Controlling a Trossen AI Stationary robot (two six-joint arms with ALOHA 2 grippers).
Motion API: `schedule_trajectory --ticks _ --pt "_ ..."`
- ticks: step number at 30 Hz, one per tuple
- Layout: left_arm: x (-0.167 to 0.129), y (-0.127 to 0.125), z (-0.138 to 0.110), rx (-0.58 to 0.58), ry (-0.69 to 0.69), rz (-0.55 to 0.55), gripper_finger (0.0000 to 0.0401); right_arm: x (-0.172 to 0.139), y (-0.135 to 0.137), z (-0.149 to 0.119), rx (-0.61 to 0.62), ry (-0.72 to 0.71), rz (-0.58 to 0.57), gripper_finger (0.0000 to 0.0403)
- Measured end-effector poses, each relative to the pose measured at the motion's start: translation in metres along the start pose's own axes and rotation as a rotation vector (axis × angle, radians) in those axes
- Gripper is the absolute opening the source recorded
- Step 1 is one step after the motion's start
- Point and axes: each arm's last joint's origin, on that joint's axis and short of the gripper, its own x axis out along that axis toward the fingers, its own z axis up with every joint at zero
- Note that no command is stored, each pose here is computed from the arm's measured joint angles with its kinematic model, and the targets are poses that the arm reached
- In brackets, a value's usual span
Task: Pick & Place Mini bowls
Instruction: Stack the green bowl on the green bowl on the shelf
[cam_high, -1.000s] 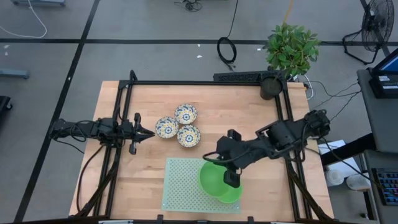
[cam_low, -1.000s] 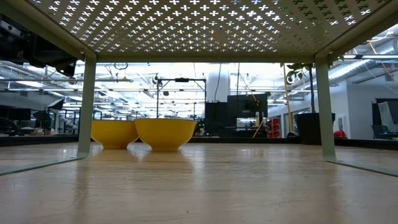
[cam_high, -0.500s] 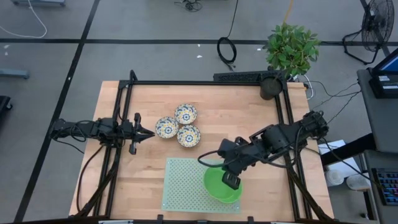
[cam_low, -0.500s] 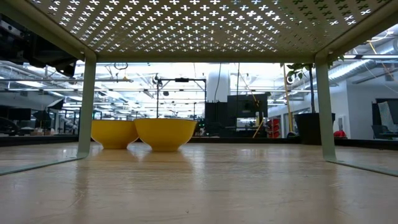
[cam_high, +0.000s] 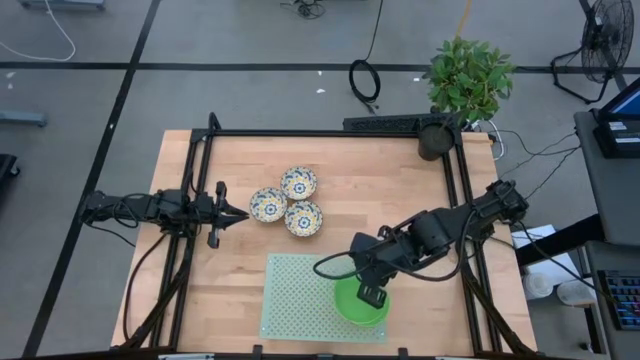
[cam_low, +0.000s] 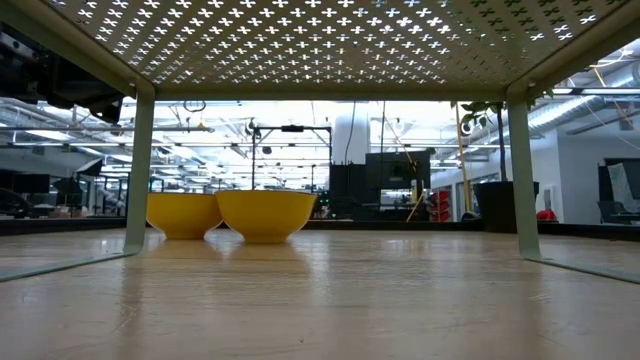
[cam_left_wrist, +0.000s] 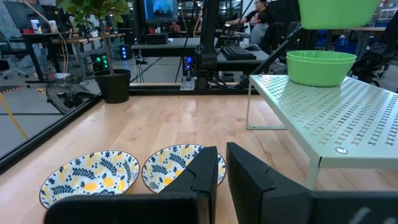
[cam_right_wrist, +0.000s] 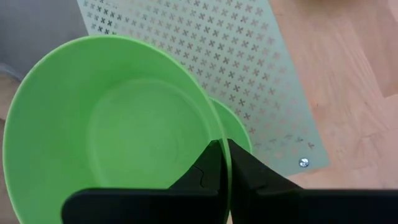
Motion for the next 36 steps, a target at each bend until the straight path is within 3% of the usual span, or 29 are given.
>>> schedule_trajectory --ticks 22,27,36 --pt "0.0 0.0 0.0 0.0 0.0 0.0 0.0037 0.009 0.0 -0.01 -0.042 0.022 -0.055 0.0" --pt "0.0 0.0 0.0 0.0 0.0 0.0 0.0037 -0.006 -0.009 -0.015 -0.009 0.026 -0.093 0.0" --pt "0.0 0.0 0.0 0.0 0.0 0.0 0.0037 -0.026 -0.01 -0.024 0.002 -0.106 -0.117 0.0"
